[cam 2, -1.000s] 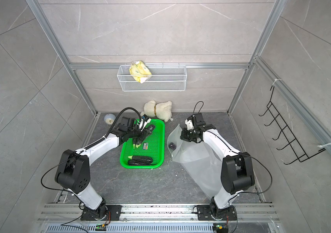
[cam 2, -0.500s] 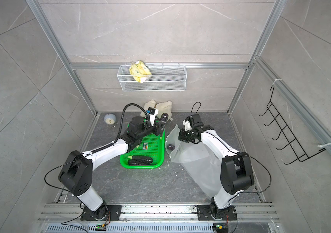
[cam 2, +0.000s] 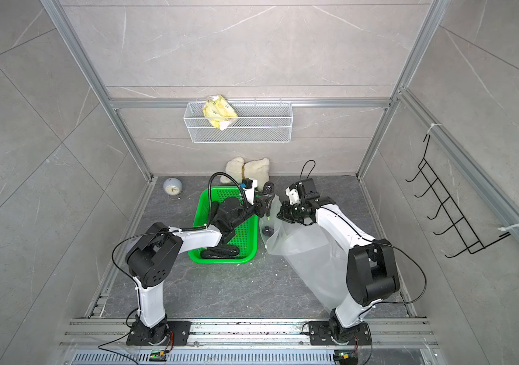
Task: Place the eggplant in a zip-top bag and seal the zipper
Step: Place the eggplant in the zipper food storage bag.
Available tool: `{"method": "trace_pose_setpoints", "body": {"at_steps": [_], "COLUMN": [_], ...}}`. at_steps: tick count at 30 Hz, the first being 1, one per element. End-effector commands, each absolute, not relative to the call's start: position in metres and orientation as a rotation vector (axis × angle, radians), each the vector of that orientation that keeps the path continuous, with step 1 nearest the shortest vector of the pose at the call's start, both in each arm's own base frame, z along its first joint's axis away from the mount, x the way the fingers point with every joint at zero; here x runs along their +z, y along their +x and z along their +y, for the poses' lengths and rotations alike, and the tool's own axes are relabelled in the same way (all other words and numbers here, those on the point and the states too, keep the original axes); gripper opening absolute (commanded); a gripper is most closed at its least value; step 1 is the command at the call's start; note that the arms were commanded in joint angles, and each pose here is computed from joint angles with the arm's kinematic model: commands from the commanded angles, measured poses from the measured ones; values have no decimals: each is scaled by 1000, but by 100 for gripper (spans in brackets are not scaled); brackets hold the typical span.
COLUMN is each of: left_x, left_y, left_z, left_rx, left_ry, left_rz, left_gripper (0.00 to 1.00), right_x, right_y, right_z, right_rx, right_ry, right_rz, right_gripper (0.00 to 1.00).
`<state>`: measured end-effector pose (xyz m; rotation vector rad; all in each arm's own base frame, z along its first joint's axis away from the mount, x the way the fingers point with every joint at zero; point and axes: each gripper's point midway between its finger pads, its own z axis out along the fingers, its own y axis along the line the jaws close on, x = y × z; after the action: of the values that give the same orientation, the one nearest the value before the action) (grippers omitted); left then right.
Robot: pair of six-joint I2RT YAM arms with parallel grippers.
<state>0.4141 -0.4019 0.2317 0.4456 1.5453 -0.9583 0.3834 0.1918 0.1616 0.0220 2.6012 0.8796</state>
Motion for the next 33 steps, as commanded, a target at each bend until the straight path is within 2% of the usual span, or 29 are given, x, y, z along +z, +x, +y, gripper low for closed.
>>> {"method": "trace_pose_setpoints", "body": {"at_steps": [1,13,16,20,23,26,33], "left_x": [279,269,265,262,260,258,264], "left_y": [403,382,381,377,371,368,359], "left_z": [-405,-409,-413,-420,-429,-434,-440], "left_rx": [-1014,-1091,-1075,-1069,-1087,-1104,-1146], "left_ry": [423,402,424,474,537,563,613], "left_rz": [1369,1359,1369,1395,1406,1412,1383], "left_gripper": [31,37,42,58,65,69,69], "right_x": [182,214,226,234,238,240,244], "right_y": [381,395,397,399,400,401,404], "right_z": [187,177,176,171,170,170,166], "right_rx": [893,926,962,973,991,1007,1074], "right_ry": [49,134,144,159,172,187,237], "right_rz": [2582,2512,2485,2466,2455,2443,2394], "right_gripper": [8,6,6,6,6,6,6]}}
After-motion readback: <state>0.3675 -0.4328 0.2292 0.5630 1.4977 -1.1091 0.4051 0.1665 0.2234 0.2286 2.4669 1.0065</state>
